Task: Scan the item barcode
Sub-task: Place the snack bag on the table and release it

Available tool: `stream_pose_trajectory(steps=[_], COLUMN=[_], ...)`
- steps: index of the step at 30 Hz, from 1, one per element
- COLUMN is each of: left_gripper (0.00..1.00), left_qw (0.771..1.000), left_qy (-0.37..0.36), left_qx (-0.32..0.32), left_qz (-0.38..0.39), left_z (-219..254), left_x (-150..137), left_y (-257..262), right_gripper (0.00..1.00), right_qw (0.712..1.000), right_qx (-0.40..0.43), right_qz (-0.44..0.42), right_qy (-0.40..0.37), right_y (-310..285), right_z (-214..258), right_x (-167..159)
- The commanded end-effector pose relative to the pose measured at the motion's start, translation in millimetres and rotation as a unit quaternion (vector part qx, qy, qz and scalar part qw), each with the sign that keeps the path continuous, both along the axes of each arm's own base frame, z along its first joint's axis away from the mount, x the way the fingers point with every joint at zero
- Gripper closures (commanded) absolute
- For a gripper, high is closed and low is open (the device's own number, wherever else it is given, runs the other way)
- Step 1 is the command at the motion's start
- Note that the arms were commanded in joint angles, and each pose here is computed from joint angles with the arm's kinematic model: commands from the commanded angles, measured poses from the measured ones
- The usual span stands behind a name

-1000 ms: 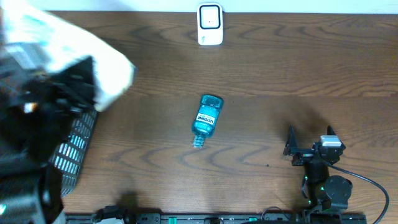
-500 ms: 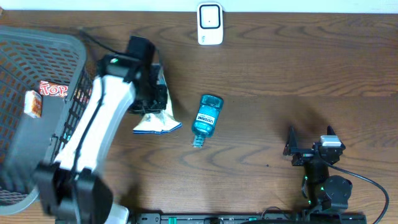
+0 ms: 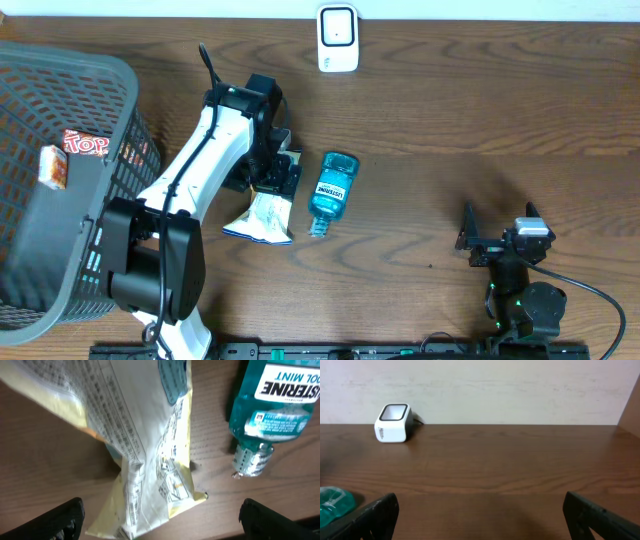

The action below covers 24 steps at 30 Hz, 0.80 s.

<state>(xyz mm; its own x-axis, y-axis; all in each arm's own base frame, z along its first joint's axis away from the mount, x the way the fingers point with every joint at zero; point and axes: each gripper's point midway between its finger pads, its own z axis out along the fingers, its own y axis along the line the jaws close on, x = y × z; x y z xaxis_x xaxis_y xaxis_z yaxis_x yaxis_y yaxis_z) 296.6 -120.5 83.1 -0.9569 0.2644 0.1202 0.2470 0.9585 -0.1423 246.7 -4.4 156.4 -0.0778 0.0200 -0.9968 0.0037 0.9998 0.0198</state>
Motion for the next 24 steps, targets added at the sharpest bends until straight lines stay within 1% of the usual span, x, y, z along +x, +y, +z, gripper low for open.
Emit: stream_pose_trajectory(steps=[1,2,6,7,9,14,20,24], left_gripper=[0.02,0.02,0.02,0.02,0.02,0.02,0.02,0.02], left_qw=[1.000,0.999,0.990,0.984,0.967,0.944,0.923,0.908], left_qy=[-0.027,-0.037,-0.118,-0.150,-0.225,-0.297,-0.350,-0.389], left_qx=[-0.004,-0.006,-0.034,-0.045,-0.077,-0.108,-0.130,-0.115], left_qz=[0.016,0.025,0.072,0.088,0.095,0.094,0.093,0.104], left_z=[23,30,77,94,135,179,210,226], left_x=[-1,-1,6,9,9,0,-9,-8], left_y=[2,2,0,0,0,3,6,18], right_gripper=[0.01,0.01,0.01,0.01,0.01,0.01,0.01,0.01], right_qw=[1.000,1.000,1.000,1.000,1.000,1.000,1.000,1.000], right_qx=[0.007,0.007,0.007,0.007,0.007,0.007,0.007,0.007], right_qz=[-0.004,-0.004,-0.004,-0.004,-0.004,-0.004,-0.004,-0.004], right_qy=[0.001,0.001,0.001,0.001,0.001,0.001,0.001,0.001], right_y=[-2,-2,-2,-2,-2,-2,-2,-2], right_z=[-1,-1,-1,-1,-1,-1,-1,-1], right_x=[0,0,0,0,0,0,0,0])
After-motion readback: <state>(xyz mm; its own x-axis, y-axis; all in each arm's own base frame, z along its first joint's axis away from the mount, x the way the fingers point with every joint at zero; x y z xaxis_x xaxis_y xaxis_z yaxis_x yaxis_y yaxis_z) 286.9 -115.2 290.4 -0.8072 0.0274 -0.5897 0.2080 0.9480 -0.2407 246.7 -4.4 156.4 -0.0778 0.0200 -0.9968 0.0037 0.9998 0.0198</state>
